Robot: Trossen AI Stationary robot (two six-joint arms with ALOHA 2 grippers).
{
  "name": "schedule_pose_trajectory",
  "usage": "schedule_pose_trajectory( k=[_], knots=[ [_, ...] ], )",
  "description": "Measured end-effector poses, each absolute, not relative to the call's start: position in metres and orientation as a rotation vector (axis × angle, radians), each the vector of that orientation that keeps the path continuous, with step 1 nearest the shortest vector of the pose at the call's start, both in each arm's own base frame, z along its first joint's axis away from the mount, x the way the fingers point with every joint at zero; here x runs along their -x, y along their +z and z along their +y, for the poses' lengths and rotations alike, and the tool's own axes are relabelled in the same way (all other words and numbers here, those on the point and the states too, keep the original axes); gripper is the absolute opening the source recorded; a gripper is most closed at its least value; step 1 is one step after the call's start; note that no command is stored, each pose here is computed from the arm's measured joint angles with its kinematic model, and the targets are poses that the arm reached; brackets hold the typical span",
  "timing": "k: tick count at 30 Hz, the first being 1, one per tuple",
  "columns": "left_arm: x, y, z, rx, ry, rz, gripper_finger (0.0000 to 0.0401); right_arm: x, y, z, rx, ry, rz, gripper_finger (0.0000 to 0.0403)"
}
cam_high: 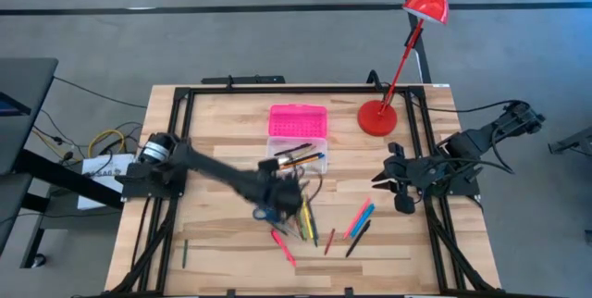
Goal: Pick & place school supplies into a supply box
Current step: Put the green crayon into the pink supply box
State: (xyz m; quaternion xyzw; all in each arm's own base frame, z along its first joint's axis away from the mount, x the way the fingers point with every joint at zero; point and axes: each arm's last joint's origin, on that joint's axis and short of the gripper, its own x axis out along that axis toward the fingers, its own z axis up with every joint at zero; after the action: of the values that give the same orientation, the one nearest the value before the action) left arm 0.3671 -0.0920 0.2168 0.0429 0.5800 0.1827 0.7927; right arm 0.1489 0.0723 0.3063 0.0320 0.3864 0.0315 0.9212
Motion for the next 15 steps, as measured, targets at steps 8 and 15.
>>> schedule_pose_trajectory(
  k=[8, 15],
  knots=[
    [-0.386, 0.218, -0.008, -0.095, 0.431, 1.243, 0.0012, -0.15, 0.308, 0.073, -0.076, 0.069, 0.775, 0.0068],
    [-0.401, 0.208, 0.027, -0.058, 0.364, 1.194, 0.0012, -0.15, 0.308, 0.072, -0.081, 0.039, 0.767, 0.0068]
  ],
)
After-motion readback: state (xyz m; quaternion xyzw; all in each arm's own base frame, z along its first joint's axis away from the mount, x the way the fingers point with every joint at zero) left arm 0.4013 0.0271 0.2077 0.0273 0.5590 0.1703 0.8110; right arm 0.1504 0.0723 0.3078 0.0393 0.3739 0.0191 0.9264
